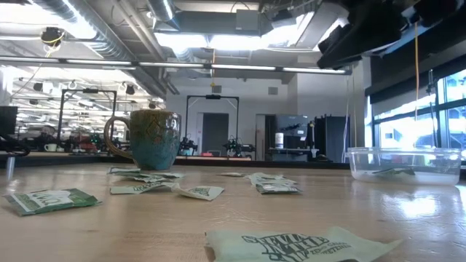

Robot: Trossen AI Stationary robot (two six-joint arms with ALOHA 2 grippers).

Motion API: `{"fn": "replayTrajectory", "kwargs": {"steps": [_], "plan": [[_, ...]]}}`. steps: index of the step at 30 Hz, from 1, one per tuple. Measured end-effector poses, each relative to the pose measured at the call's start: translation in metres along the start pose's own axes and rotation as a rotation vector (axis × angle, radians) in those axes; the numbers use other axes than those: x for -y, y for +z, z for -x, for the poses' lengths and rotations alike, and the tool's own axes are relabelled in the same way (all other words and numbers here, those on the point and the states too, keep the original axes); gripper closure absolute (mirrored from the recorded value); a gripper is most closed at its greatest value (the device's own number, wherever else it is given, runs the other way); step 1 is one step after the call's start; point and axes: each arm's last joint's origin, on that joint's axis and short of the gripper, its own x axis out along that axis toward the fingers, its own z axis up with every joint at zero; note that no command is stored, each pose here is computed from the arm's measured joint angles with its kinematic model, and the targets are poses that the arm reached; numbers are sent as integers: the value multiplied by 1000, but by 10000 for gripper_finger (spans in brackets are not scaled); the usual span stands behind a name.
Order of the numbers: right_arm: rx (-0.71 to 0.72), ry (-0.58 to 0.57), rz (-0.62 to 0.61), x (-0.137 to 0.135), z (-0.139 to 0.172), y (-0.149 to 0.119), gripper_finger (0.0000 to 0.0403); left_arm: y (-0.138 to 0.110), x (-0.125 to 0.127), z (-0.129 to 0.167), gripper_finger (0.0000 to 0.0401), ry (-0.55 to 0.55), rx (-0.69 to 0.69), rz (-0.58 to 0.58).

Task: Pick and place Stevia / Truvia into bins
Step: Put the truvia packet into the top transparent container

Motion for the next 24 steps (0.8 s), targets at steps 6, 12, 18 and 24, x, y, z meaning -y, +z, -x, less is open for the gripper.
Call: {"fn": "replayTrajectory", "kwargs": {"steps": [6,12,18,24], "plan": [[32,39,81,-13,-19,1,284,13,0,16,340,-57,202,-111],[-29,48,60,-16,-41,3,284,44,-13,15,340,158,304,-123],[-145,51,115,-18,-66,15,284,76,-23,14,340,351,340,-163],[-284,65,165,-21,-101,15,284,98,-23,12,340,410,342,-205]]}}
